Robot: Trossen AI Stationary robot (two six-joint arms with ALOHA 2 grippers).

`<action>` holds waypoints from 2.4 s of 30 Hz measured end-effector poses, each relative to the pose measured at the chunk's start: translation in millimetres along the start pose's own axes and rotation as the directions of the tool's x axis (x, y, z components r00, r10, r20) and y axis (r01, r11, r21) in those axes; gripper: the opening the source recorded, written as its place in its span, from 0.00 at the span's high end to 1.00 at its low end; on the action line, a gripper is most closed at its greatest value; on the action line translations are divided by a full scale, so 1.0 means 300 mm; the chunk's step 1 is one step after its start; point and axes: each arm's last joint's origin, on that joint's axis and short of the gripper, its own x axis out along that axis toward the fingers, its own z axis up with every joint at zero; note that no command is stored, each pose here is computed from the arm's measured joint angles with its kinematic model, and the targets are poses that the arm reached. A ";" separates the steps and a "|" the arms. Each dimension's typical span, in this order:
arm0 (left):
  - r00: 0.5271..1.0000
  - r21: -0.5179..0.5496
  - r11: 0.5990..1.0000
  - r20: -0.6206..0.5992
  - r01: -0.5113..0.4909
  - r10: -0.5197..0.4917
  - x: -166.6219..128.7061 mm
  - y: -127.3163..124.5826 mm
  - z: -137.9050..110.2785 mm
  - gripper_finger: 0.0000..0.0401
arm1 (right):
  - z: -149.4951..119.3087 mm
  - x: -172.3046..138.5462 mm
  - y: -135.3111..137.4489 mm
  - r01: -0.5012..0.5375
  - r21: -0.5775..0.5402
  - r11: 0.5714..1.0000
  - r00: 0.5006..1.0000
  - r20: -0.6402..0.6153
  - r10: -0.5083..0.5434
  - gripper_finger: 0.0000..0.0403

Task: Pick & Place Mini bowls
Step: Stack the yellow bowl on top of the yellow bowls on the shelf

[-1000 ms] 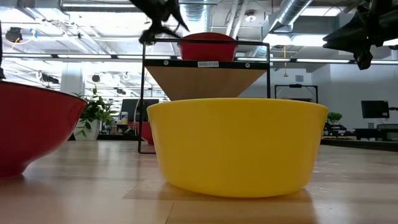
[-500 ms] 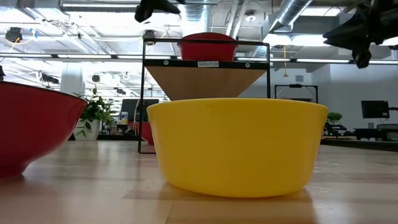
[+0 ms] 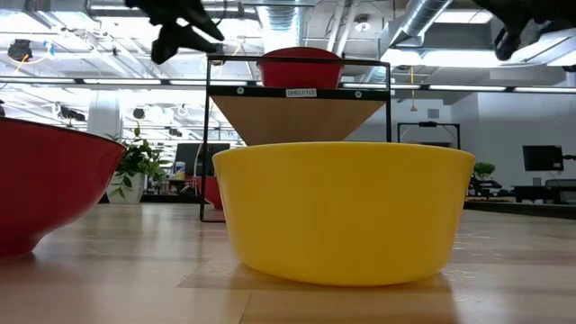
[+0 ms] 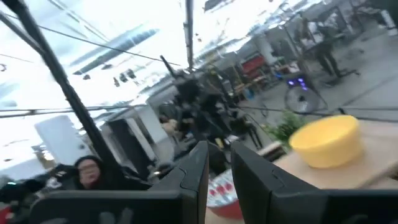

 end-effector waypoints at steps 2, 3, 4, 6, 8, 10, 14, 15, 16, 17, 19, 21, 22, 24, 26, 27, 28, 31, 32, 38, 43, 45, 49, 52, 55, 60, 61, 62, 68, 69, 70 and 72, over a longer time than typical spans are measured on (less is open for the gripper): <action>0.999 -0.011 1.000 0.035 0.021 -0.020 -0.022 0.022 -0.035 0.71 | 0.008 0.018 0.005 -0.034 0.007 0.999 0.999 0.009 0.034 0.86; 0.998 -0.017 0.999 0.051 0.030 -0.029 -0.033 0.033 -0.053 0.71 | 0.012 0.028 0.007 -0.050 0.007 0.999 0.999 0.015 0.050 0.86; 0.997 -0.024 0.999 0.062 0.037 -0.035 -0.040 0.044 -0.072 0.71 | 0.016 0.039 0.010 -0.064 0.006 0.998 0.998 0.023 0.064 0.86; 0.996 -0.038 0.998 0.078 0.047 -0.044 -0.053 0.066 -0.110 0.71 | 0.022 0.063 0.016 -0.094 0.008 0.996 0.995 0.035 0.094 0.86; 0.994 -0.043 0.997 0.095 0.058 -0.054 -0.060 0.087 -0.145 0.71 | 0.024 0.087 0.023 -0.129 0.011 0.992 0.991 0.041 0.128 0.86; 0.992 -0.050 0.996 0.108 0.067 -0.062 -0.064 0.107 -0.179 0.71 | 0.027 0.110 0.032 -0.161 0.019 0.987 0.986 0.038 0.160 0.86; 0.988 -0.050 0.995 0.135 0.084 -0.077 -0.065 0.138 -0.233 0.71 | 0.042 0.161 0.063 -0.195 0.035 0.980 0.980 -0.022 0.196 0.86; 0.987 -0.050 0.995 0.140 0.087 -0.079 -0.064 0.144 -0.243 0.71 | 0.050 0.175 0.073 -0.206 0.033 0.978 0.978 -0.034 0.207 0.86; 0.986 -0.049 0.995 0.145 0.090 -0.082 -0.064 0.150 -0.254 0.71 | 0.057 0.189 0.085 -0.217 0.034 0.976 0.975 -0.046 0.218 0.86; 0.986 -0.049 0.995 0.144 0.090 -0.082 -0.062 0.156 -0.265 0.71 | 0.065 0.204 0.097 -0.230 0.031 0.973 0.971 -0.058 0.231 0.86; 0.986 -0.050 0.995 0.144 0.090 -0.082 -0.060 0.166 -0.282 0.71 | 0.083 0.233 0.123 -0.254 0.030 0.967 0.963 -0.084 0.256 0.86; 0.985 -0.049 0.994 0.149 0.093 -0.085 -0.056 0.173 -0.295 0.71 | 0.097 0.258 0.147 -0.259 0.044 0.965 0.957 -0.121 0.263 0.86; 0.985 -0.049 0.995 0.148 0.092 -0.084 -0.054 0.177 -0.302 0.71 | 0.106 0.270 0.159 -0.255 0.050 0.966 0.955 -0.141 0.260 0.86; 0.986 -0.049 0.995 0.143 0.090 -0.082 -0.049 0.184 -0.315 0.71 | 0.116 0.292 0.182 -0.245 0.064 0.967 0.947 -0.199 0.253 0.86; 0.988 -0.049 0.995 0.133 0.083 -0.076 -0.043 0.190 -0.327 0.71 | 0.121 0.312 0.204 -0.216 0.073 0.974 0.937 -0.265 0.228 0.86; 0.989 -0.048 0.996 0.129 0.081 -0.074 -0.041 0.193 -0.331 0.71 | 0.122 0.324 0.215 -0.199 0.081 0.977 0.930 -0.297 0.215 0.86; 0.989 -0.043 0.996 0.127 0.080 -0.074 -0.040 0.193 -0.334 0.71 | 0.120 0.336 0.225 -0.179 0.093 0.979 0.922 -0.331 0.200 0.86; 0.989 -0.038 0.996 0.124 0.084 -0.079 -0.038 0.194 -0.336 0.71 | 0.104 0.365 0.252 -0.113 0.134 0.984 0.889 -0.428 0.161 0.86; 0.989 -0.037 0.996 0.124 0.084 -0.079 -0.038 0.194 -0.336 0.71 | 0.095 0.375 0.260 -0.090 0.150 0.985 0.877 -0.456 0.150 0.86; 0.989 0.012 0.997 0.128 0.080 -0.081 -0.038 0.194 -0.336 0.71 | 0.010 0.433 0.308 0.065 0.267 0.962 0.769 -0.627 0.123 0.86; 0.988 0.015 0.997 0.130 0.079 -0.081 -0.038 0.193 -0.335 0.71 | -0.095 0.465 0.352 0.200 0.357 0.912 0.672 -0.728 0.138 0.86; 0.988 0.015 0.997 0.130 0.079 -0.081 -0.038 0.193 -0.335 0.71 | -0.142 0.473 0.371 0.271 0.378 0.885 0.626 -0.768 0.136 0.86; 0.988 0.033 0.997 0.130 0.077 -0.080 -0.038 0.193 -0.335 0.71 | -0.242 0.477 0.400 0.444 0.377 0.813 0.516 -0.849 0.112 0.86; 0.988 0.047 0.996 0.131 0.075 -0.080 -0.038 0.193 -0.335 0.71 | -0.310 0.479 0.417 0.544 0.353 0.761 0.447 -0.890 0.093 0.86; 0.988 0.049 0.996 0.131 0.074 -0.080 -0.038 0.193 -0.335 0.71 | -0.371 0.485 0.430 0.615 0.328 0.717 0.396 -0.915 0.079 0.86; 0.988 0.049 0.996 0.131 0.074 -0.080 -0.038 0.193 -0.335 0.71 | -0.460 0.510 0.440 0.688 0.313 0.654 0.356 -0.932 0.071 0.86; 0.988 0.049 0.996 0.131 0.074 -0.080 -0.038 0.193 -0.335 0.71 | -0.476 0.518 0.442 0.687 0.317 0.653 0.359 -0.930 0.075 0.86; 0.988 0.049 0.996 0.130 0.074 -0.080 -0.038 0.194 -0.335 0.71 | -0.492 0.528 0.446 0.684 0.329 0.651 0.368 -0.926 0.082 0.86; 0.988 0.049 0.996 0.130 0.074 -0.080 -0.038 0.194 -0.335 0.71 | -0.583 0.558 0.441 0.731 0.325 0.600 0.356 -0.932 0.070 0.86; 0.988 0.049 0.996 0.130 0.074 -0.080 -0.038 0.194 -0.335 0.71 | -0.598 0.561 0.440 0.744 0.321 0.586 0.351 -0.934 0.066 0.86; 0.988 0.049 0.996 0.130 0.074 -0.080 -0.038 0.194 -0.335 0.71 | -0.613 0.563 0.437 0.758 0.315 0.571 0.344 -0.937 0.060 0.86; 0.988 0.049 0.996 0.130 0.074 -0.080 -0.038 0.194 -0.335 0.71 | -0.641 0.561 0.433 0.786 0.291 0.546 0.322 -0.946 0.040 0.86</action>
